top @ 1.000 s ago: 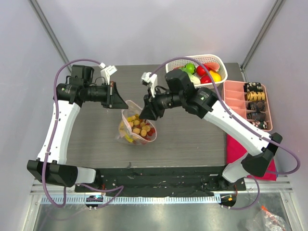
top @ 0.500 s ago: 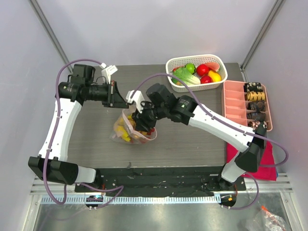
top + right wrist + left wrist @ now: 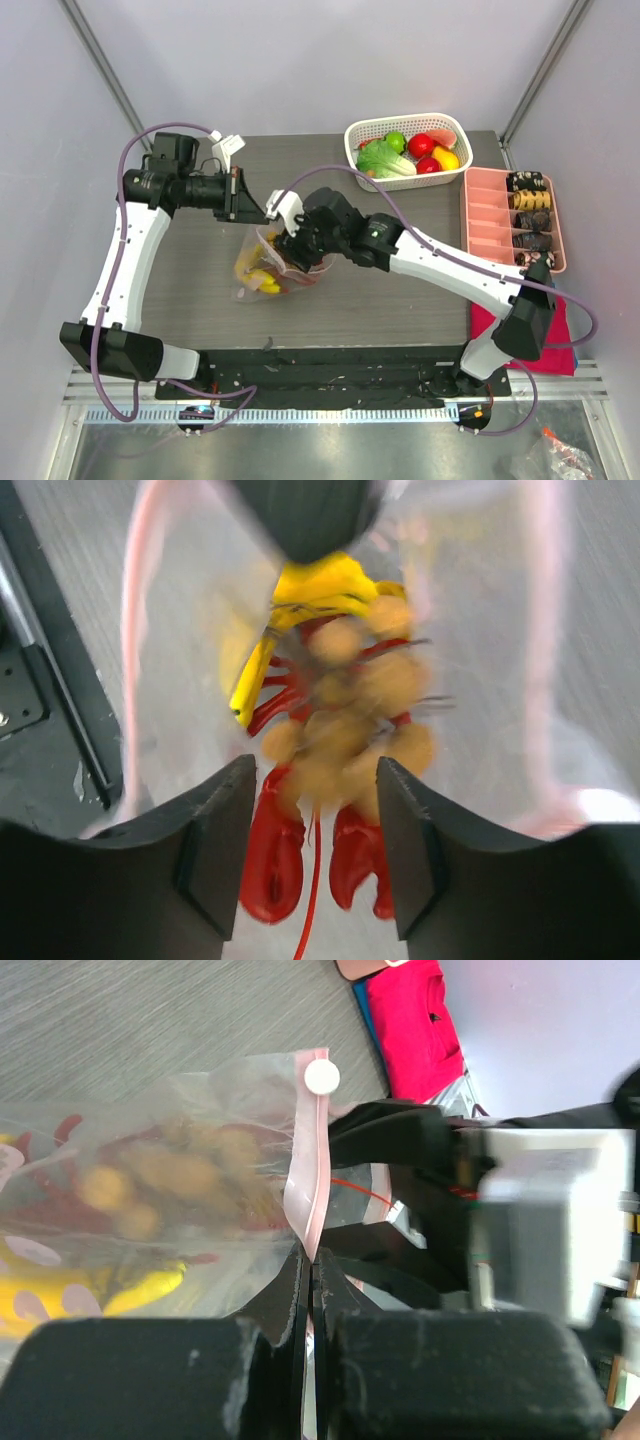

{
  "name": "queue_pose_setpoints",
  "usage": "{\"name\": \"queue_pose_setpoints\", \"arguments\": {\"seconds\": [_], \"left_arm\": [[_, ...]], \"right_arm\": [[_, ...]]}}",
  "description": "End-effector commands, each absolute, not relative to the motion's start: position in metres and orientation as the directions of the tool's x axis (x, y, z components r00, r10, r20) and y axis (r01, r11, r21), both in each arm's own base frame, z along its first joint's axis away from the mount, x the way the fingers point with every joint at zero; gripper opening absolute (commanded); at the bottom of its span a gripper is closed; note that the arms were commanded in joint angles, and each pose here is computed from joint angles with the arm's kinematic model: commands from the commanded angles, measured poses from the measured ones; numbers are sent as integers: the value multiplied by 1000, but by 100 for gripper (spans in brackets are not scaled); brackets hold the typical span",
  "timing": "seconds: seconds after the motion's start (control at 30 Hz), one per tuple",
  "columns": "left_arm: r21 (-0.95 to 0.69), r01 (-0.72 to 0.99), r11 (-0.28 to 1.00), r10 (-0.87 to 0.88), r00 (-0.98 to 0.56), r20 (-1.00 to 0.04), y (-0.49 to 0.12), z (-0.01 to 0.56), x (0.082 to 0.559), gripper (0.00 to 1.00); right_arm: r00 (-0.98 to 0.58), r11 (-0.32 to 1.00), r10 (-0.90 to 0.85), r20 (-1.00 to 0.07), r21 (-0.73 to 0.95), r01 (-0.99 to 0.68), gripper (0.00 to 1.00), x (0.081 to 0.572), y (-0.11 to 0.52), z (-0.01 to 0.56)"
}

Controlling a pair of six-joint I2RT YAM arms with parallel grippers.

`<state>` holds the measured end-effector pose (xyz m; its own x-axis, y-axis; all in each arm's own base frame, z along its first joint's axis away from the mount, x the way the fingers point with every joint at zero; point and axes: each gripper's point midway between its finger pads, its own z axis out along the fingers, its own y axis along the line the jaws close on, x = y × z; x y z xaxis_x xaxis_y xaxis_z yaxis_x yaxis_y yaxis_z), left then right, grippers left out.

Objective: Place the food in the zip-top bag and seal the zipper
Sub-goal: Adjust the fake fruit in the zipper food storage bag, then pick up the fake fruit from the bin.

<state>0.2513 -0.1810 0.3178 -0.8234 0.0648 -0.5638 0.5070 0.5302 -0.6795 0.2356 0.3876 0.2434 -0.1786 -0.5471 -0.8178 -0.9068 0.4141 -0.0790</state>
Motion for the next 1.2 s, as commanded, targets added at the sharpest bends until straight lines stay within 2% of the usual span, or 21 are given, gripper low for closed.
{"name": "queue_pose_setpoints", "arguments": {"seconds": [0.0,0.07,0.13,0.27,0.57,0.73,0.8,0.97,1.0,1.03,1.07,1.17], "left_arm": [[-684,565,461,51,-787,-615,-188,342,250,0],[-685,562,464,51,-789,-613,-187,342,250,0],[-685,568,457,53,-786,-616,-188,344,248,0],[-685,569,454,54,-785,-617,-187,345,246,0],[-665,539,517,16,-783,-622,-184,335,264,0],[-693,515,504,-17,-797,-604,-188,334,274,0],[-695,519,498,-19,-795,-607,-189,334,277,0],[-698,518,495,-21,-796,-605,-190,333,280,0],[-701,513,495,-19,-800,-599,-190,331,279,0],[-699,515,496,-19,-799,-602,-190,331,279,0],[-699,514,496,-18,-799,-600,-190,330,279,0],[-698,511,502,-13,-803,-596,-189,325,278,0]], "right_arm": [[-40,311,-352,-935,-76,-947,61,219,403,288],[-13,276,-335,-942,-85,-957,62,215,405,286],[-2,308,-343,-939,-111,-945,60,225,407,284],[-41,477,-401,-915,-170,-862,57,265,392,275],[-82,480,-173,-981,-12,-877,64,262,344,382],[-222,648,-52,-974,136,-749,69,344,263,396],[-233,732,-28,-972,139,-667,71,381,219,396],[-339,887,-47,-939,117,-447,83,475,123,339],[-318,901,-51,-947,94,-424,84,490,109,347],[-375,930,-76,-924,70,-361,89,513,83,316],[-324,929,-175,-930,-48,-366,89,526,70,322],[-316,900,-352,-881,-226,-373,89,561,36,290]]}}
